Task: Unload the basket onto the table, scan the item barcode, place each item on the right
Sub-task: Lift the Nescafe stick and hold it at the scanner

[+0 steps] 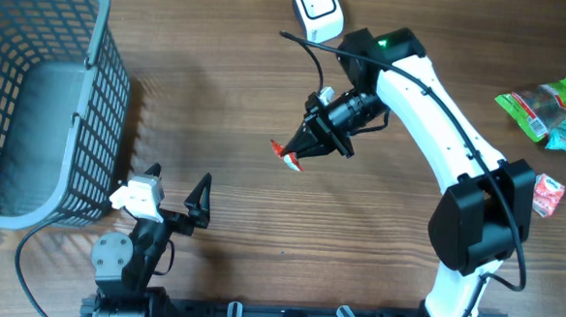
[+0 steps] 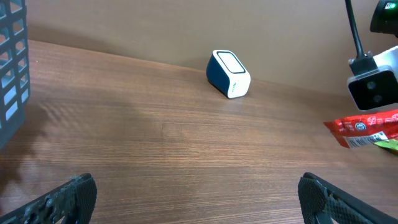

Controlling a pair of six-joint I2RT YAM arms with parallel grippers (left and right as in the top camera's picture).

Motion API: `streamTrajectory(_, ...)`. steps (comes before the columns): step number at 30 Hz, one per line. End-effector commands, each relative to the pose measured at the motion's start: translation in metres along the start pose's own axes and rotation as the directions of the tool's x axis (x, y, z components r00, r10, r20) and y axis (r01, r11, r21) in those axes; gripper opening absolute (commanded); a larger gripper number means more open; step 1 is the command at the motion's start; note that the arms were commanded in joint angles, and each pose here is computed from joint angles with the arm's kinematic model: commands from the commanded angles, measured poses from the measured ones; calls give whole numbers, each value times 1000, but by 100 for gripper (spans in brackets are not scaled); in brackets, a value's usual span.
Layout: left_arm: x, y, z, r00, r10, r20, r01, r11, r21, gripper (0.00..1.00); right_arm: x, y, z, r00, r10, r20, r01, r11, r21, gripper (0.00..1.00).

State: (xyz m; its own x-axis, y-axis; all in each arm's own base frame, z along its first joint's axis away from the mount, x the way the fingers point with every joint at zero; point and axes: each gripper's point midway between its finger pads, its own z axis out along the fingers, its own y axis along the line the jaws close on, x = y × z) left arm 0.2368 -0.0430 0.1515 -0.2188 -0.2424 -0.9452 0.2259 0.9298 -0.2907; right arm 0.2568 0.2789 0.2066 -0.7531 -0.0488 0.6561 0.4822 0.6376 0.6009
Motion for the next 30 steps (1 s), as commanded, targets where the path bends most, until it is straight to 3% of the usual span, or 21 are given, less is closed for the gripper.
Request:
streamTrajectory(1, 2, -1, 0, 1000, 16, -4, -16, 1000, 5, 100, 10, 5, 2, 989, 139, -54, -140, 990, -27, 5)
streamTrajectory(7, 2, -1, 0, 1000, 16, -4, -16, 1000, 5, 100, 35, 48, -11, 959, 137, -247, -200, 947, -251, 4)
streamTrajectory(11, 2, -1, 0, 1000, 16, -4, -16, 1000, 5, 100, 35, 52, -13, 909, 289, -300, -361, 905, -224, 4)
streamTrajectory(16, 2, -1, 0, 1000, 16, -4, -16, 1000, 5, 100, 30, 63, -23, 958, 98, -270, -189, 924, -333, 4)
streamTrajectory(20, 2, -1, 0, 1000, 16, -4, -16, 1000, 5, 100, 29, 60, -28, 965, 78, -251, -165, 924, -345, 4)
streamTrajectory(23, 2, -1, 0, 1000, 16, -4, -16, 1000, 5, 100, 19, 50, -22, 986, -2, -165, -49, 950, -308, 4)
streamTrajectory(26, 2, -1, 0, 1000, 16, -4, -16, 1000, 5, 100, -23, 19, -13, 999, 4, 52, 1, 995, -99, 4)
streamTrajectory(28, 2, -1, 0, 1000, 16, -4, -16, 1000, 5, 100, -68, -27, -22, 950, 2, 311, -57, 984, 167, 4)
streamTrajectory(30, 2, -1, 0, 1000, 15, -4, -15, 1000, 5, 100, -95, -50, -40, 871, 41, 489, -190, 947, 260, 5)
